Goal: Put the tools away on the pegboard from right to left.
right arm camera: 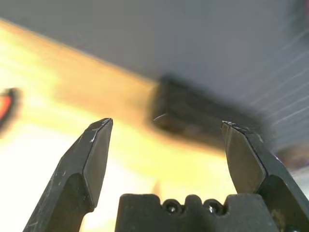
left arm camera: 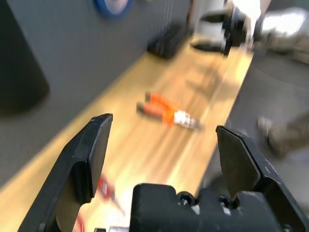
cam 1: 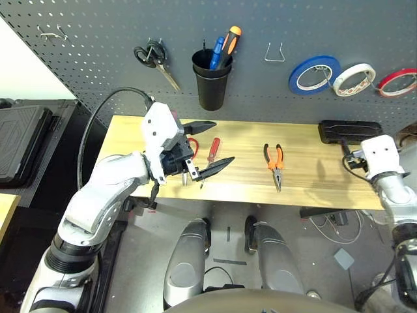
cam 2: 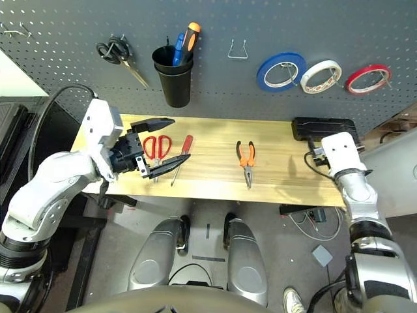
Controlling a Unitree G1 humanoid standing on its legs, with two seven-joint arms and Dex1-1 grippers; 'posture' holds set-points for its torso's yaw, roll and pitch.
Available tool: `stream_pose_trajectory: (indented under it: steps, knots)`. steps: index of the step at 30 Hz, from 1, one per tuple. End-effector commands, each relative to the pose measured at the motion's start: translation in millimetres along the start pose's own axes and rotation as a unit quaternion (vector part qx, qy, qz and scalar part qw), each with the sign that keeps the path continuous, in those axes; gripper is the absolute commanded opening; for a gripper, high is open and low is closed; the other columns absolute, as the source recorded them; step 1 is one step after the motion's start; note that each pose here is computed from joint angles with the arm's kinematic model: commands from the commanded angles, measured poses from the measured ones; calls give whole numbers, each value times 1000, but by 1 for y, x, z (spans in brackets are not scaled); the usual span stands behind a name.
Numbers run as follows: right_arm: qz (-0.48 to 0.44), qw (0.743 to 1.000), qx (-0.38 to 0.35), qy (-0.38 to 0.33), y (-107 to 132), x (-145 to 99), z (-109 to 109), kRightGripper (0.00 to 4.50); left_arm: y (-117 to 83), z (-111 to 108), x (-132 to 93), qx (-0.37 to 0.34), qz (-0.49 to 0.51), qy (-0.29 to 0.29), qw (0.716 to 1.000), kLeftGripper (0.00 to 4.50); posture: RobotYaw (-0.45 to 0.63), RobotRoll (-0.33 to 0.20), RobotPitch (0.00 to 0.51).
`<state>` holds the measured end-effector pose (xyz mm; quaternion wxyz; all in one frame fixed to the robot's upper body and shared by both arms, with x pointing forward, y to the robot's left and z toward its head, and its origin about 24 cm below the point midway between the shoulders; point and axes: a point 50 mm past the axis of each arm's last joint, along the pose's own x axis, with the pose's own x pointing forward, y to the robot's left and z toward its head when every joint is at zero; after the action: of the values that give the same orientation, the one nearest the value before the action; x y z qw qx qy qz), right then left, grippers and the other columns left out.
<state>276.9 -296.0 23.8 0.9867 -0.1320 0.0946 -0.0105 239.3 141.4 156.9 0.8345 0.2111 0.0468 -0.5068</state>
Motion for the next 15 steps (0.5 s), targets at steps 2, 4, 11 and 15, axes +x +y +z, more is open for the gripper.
stream_pose_trajectory:
  steps: [2, 4, 11, 15]
  knots:
    - [40, 994, 59, 80, 26, -4, 4, 4460, -5, -14, 2, -16, -12, 55, 998, 4500, 239, 0, 253]
    - [59, 989, 72, 114, 38, -5, 7, 4460, -5, -18, 1, -17, -11, 74, 997, 4500, 239, 0, 253]
    - [119, 958, 120, 230, 73, -2, 15, 4460, -7, -30, -1, -25, -10, 128, 991, 4500, 254, 0, 269]
    - [136, 941, 144, 275, 85, 7, 23, 4460, -6, -32, -2, -25, -8, 137, 990, 4500, 266, 0, 276]
